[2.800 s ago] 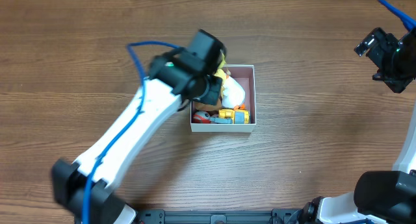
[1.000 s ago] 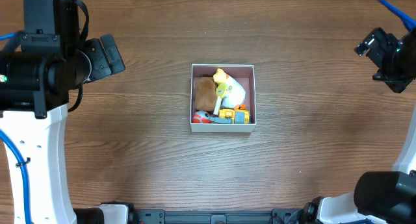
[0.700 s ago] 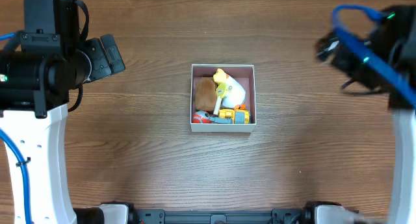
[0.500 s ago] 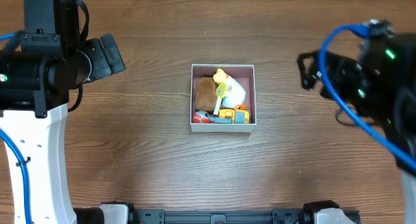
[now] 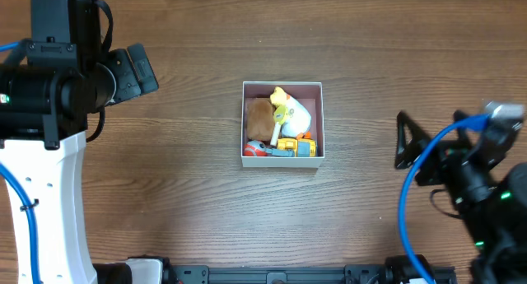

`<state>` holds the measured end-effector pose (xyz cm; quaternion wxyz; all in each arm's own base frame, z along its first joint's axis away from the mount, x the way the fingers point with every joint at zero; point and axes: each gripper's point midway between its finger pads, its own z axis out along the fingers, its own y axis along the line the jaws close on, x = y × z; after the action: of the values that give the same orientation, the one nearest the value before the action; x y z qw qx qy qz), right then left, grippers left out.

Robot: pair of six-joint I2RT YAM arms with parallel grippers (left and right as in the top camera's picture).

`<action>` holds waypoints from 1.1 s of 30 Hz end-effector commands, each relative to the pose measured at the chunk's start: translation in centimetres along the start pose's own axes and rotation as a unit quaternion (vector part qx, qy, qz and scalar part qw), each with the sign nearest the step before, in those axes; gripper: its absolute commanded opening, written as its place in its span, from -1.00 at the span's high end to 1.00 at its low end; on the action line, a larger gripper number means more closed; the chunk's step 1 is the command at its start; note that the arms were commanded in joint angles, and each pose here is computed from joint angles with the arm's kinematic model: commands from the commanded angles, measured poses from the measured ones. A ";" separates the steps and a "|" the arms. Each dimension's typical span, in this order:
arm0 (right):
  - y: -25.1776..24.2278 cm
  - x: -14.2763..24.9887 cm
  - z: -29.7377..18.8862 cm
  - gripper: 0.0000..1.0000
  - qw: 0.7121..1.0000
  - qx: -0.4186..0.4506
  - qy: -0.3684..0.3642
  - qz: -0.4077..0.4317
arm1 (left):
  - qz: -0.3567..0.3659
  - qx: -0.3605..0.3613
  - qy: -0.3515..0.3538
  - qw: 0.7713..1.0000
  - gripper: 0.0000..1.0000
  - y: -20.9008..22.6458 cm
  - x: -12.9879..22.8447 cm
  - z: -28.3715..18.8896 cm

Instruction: Pack container

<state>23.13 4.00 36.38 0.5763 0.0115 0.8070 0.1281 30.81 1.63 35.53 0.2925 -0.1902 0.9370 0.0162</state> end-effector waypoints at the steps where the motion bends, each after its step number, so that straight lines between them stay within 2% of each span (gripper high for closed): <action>1: -1.9 5.4 1.1 -1.00 1.000 0.016 0.002 -0.009 | -0.002 -0.006 -0.006 1.000 -1.00 0.3 -0.4 -0.1; 10: -4.4 14.8 3.0 -1.00 1.000 0.026 0.004 -0.007 | -0.002 -0.006 -0.006 1.000 -1.00 0.3 -0.4 -0.1; 16: -5.3 19.2 4.1 -1.00 0.999 0.027 0.022 -0.005 | -0.002 -0.006 -0.006 1.000 -1.00 0.3 -0.4 -0.1; 25: -6.2 23.2 5.3 -1.00 0.999 0.031 0.042 -0.002 | -0.002 -0.006 -0.006 1.000 -1.00 0.3 -0.4 -0.1; 33: -6.5 24.1 5.6 -1.00 0.998 0.033 0.054 -0.001 | -0.002 -0.006 -0.006 1.000 -1.00 0.3 -0.4 -0.1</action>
<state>21.03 3.05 11.43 0.5326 0.0208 0.8394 0.1062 30.81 1.63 35.53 0.2925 -0.1902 0.9370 0.0162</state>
